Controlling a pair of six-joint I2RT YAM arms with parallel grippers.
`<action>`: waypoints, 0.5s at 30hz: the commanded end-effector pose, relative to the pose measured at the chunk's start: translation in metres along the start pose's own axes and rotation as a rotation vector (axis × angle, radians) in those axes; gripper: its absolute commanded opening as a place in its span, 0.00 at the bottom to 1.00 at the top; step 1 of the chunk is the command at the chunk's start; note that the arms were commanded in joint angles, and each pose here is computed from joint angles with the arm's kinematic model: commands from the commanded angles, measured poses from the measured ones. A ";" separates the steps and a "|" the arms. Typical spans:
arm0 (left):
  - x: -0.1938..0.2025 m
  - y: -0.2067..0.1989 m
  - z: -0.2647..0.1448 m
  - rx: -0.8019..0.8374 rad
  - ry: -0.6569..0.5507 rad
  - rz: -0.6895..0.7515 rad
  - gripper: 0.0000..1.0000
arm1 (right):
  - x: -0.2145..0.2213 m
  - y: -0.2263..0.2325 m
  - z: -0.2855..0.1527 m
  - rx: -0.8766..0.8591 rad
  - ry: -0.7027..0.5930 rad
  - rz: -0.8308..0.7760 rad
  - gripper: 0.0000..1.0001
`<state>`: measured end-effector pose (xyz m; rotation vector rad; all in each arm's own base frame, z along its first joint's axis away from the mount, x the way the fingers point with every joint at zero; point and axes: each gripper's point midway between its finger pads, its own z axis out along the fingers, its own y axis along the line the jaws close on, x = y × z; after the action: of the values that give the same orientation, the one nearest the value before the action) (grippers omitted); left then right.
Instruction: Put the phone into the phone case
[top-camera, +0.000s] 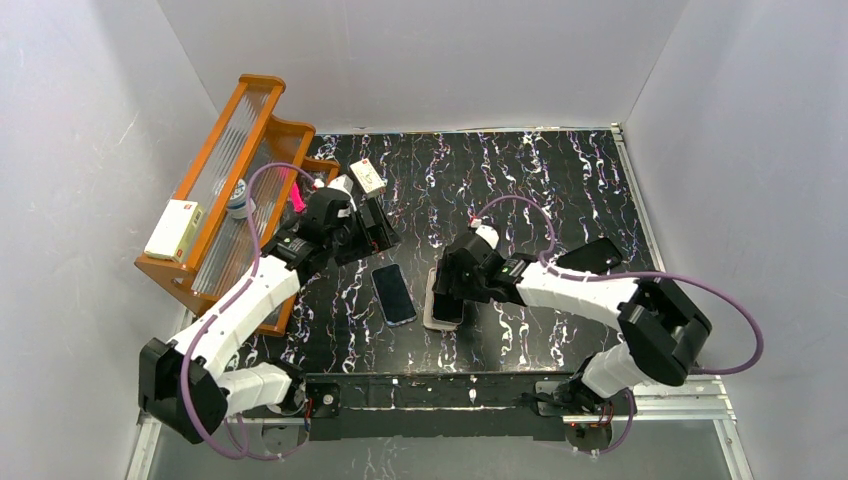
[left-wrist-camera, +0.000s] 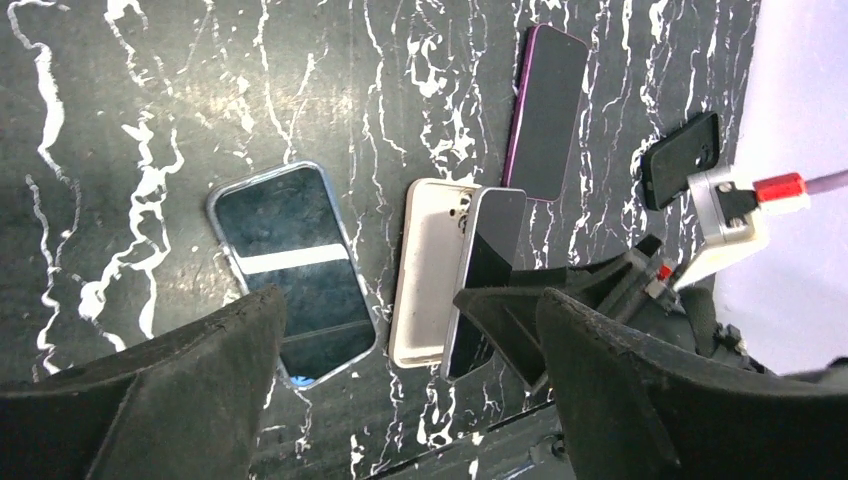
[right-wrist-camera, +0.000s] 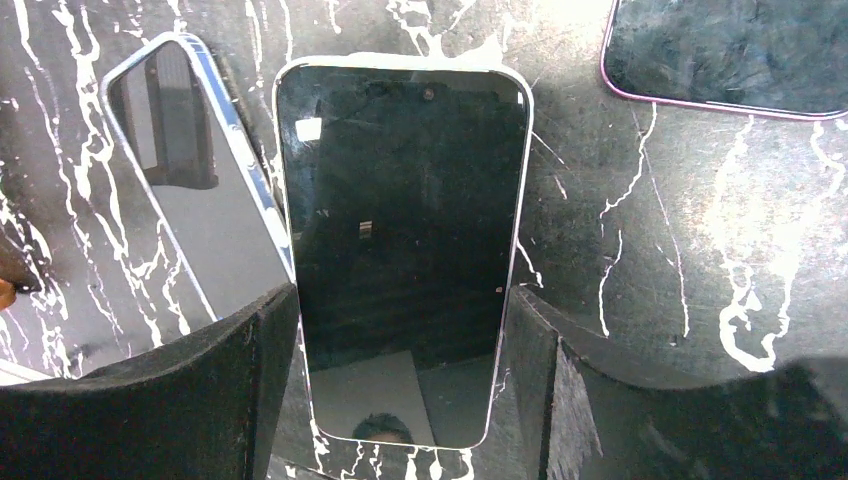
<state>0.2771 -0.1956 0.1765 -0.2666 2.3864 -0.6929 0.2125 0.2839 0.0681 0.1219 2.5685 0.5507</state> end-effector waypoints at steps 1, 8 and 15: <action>0.000 0.013 -0.023 -0.054 -0.012 0.078 0.98 | -0.024 0.033 0.001 -0.078 -0.044 0.096 0.50; 0.010 0.022 -0.031 -0.069 0.011 0.101 0.98 | -0.024 0.037 0.017 -0.064 -0.003 0.107 0.50; 0.013 0.024 -0.035 -0.071 0.017 0.109 0.98 | -0.018 0.037 0.027 -0.036 0.044 0.100 0.52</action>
<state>0.2524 -0.1729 0.1771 -0.1824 2.4253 -0.5904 0.2293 0.3047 0.0519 0.2090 2.6390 0.5559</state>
